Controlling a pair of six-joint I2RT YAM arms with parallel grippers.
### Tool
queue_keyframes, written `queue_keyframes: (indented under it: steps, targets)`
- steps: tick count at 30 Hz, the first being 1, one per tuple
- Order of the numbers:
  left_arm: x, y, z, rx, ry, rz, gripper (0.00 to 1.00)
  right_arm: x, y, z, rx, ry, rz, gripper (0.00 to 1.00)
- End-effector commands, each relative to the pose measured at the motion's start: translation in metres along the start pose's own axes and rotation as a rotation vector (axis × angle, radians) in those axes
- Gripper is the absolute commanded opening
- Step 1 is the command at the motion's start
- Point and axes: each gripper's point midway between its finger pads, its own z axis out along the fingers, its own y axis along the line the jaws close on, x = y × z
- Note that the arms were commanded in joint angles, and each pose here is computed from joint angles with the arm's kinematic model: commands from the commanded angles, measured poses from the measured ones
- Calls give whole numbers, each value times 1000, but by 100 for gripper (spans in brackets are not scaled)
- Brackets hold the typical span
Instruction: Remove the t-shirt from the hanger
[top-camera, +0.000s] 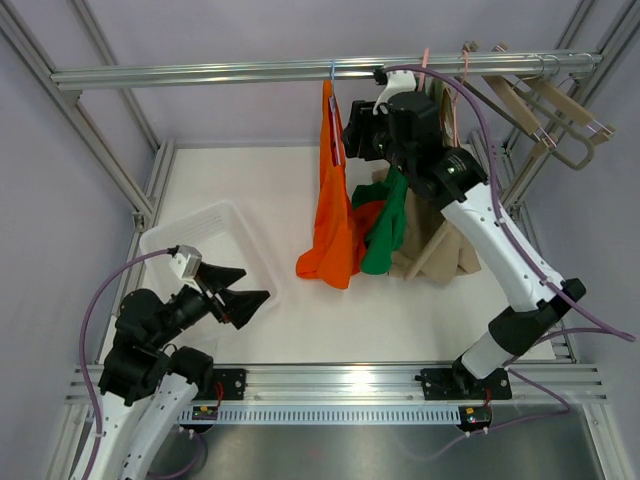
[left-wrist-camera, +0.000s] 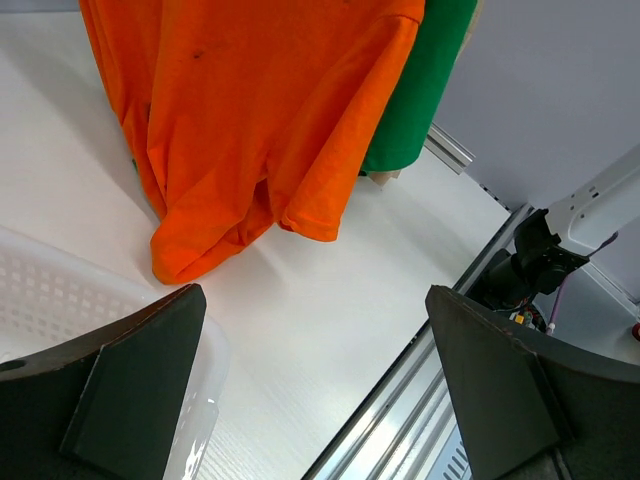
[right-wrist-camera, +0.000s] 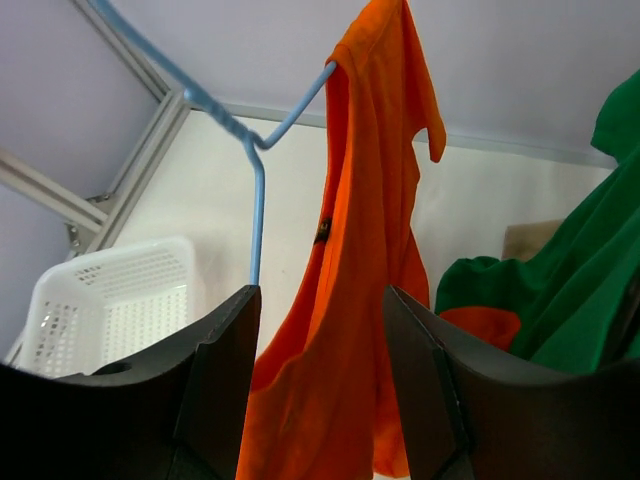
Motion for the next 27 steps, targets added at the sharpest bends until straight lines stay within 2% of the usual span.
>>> queue_keyframes:
  steps: [1, 5, 16, 22, 27]
  targets:
    - [-8, -3, -2, 13, -44, 37, 99, -16, 2, 3, 39, -22, -56, 60]
    - [-7, -3, -2, 16, -40, 34, 99, -15, 10, 17, 34, -24, -73, 59]
    - [-4, -4, 0, 25, -25, 25, 99, -28, 15, 19, 82, -88, -117, 56]
    - [-3, -3, 0, 23, -20, 22, 99, -45, 21, 10, 139, -194, -147, 54]
    - [-3, -2, 1, 19, -18, 20, 99, -38, 26, 32, 144, -170, -158, 55]
